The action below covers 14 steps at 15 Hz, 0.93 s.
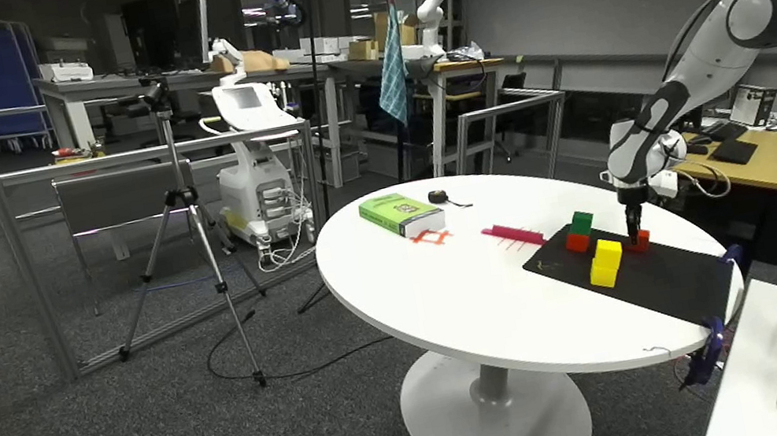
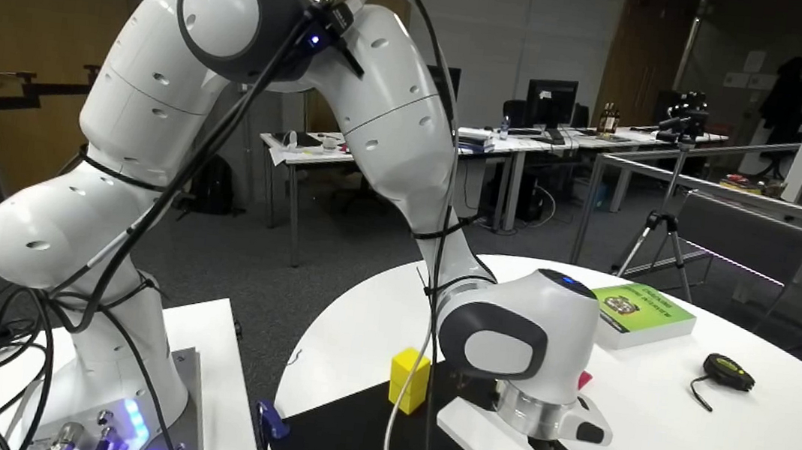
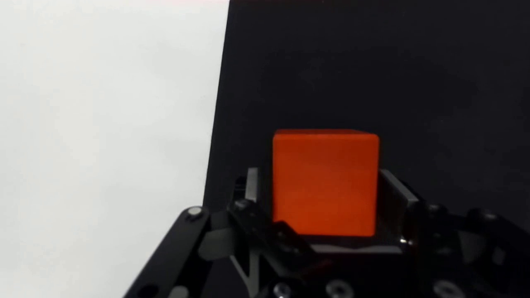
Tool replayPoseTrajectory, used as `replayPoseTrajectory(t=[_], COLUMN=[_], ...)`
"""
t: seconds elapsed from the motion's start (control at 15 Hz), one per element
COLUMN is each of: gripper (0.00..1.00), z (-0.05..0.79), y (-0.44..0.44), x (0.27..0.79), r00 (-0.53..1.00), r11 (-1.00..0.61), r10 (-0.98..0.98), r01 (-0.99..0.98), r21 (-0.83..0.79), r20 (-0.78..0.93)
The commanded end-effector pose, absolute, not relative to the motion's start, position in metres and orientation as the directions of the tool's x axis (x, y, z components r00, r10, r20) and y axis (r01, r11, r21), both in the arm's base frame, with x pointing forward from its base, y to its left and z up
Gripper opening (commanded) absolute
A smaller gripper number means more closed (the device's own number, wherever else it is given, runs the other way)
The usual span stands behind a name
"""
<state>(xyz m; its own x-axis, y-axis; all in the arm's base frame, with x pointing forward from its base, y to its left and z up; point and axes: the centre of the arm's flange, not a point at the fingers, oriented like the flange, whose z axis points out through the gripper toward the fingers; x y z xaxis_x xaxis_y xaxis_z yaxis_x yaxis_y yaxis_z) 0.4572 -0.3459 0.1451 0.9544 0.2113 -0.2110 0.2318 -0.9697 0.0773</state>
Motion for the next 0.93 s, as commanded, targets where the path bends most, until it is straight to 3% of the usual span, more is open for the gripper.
replayPoseTrajectory(t=[0.0, 0.87], gripper=[1.0, 1.0], z=[0.163, 0.282], y=[-0.345, -0.269], x=[0.453, 0.486], r00=[0.951, 0.951], r11=[-0.96, -0.938], r10=[0.242, 0.306], r01=[0.264, 0.308], r21=[0.093, 0.157], r20=[-0.193, -0.036])
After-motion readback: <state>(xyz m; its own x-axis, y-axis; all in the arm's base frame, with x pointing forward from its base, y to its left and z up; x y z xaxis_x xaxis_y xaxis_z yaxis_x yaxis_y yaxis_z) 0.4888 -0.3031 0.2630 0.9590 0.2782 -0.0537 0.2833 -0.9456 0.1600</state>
